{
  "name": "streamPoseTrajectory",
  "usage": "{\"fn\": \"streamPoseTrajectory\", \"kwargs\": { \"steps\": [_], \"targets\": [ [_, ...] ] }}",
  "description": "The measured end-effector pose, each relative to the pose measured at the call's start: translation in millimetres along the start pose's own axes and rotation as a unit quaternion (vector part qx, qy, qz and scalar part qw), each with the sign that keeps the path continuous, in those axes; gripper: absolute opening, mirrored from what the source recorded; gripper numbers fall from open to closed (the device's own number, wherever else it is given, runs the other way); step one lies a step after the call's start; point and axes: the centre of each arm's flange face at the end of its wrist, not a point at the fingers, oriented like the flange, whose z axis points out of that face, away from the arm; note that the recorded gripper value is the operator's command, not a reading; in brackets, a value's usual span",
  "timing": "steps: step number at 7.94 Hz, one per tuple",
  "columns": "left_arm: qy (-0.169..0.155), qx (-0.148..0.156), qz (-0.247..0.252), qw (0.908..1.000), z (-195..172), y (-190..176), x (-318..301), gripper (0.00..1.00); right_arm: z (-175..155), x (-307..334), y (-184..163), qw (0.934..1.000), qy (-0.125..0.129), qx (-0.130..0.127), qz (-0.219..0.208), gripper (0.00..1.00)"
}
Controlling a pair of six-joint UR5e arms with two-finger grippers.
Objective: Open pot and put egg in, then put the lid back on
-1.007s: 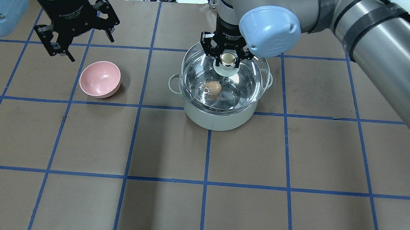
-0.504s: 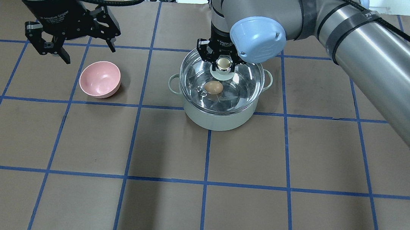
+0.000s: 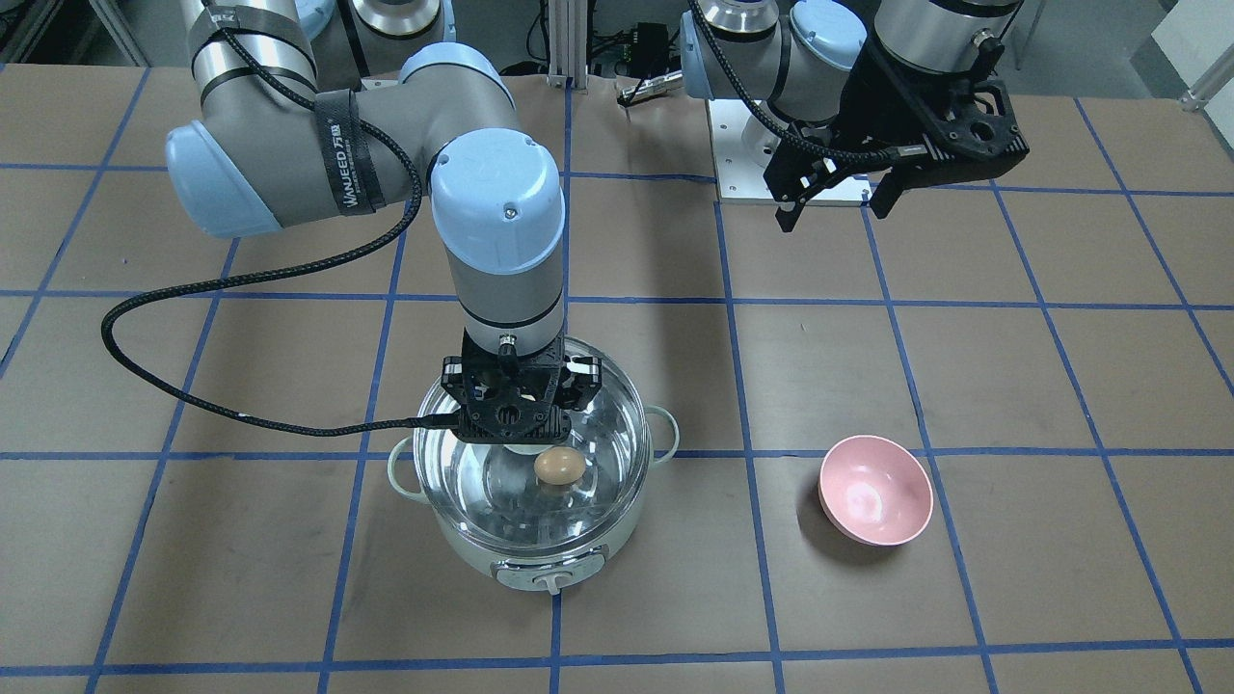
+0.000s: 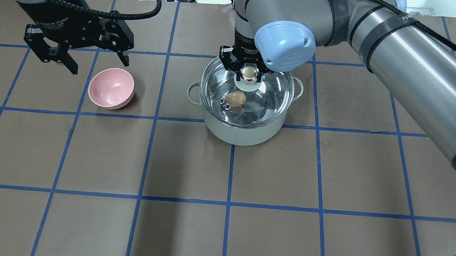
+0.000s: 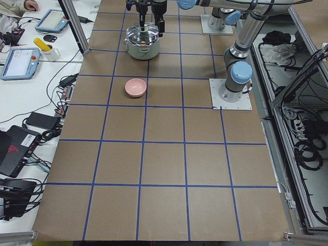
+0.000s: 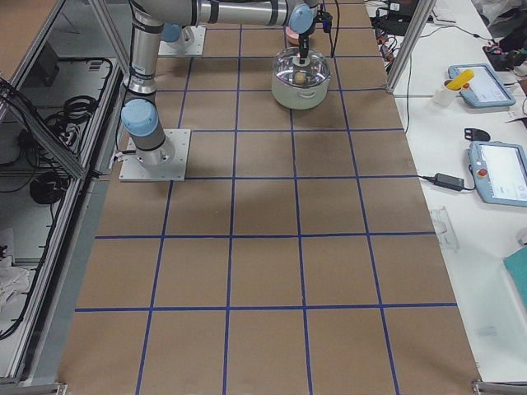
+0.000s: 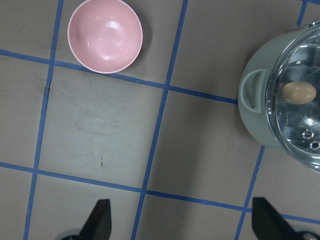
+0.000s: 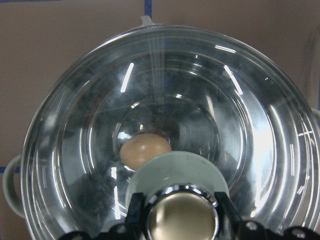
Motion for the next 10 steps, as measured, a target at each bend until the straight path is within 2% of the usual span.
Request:
{"fn": "streamPoseTrajectory", "kwargs": {
  "steps": [4,7,8,10],
  "targets": [
    [-0.001,-0.008,0.03,0.9995,-1.7,4.9,-1.9,1.0,5.7,-1.1,-2.4,1.0,-0.001,0.0,0.002,0.0],
    [-0.006,-0.009,0.026,0.9996,-1.3,4.6,-3.9,1.0,9.2,-1.4,-3.4,1.0,0.0,-0.001,0.003,0.0],
    [-0.006,-0.01,0.024,0.9996,-1.2,4.5,-4.5,1.0,9.9,-1.5,-3.8,1.0,0.0,-0.001,0.002,0.09],
    [-0.007,-0.012,0.023,0.9996,-0.5,4.5,-5.1,1.0,11.7,-2.2,-5.5,1.0,-0.001,0.002,0.003,0.52]
  ]
}}
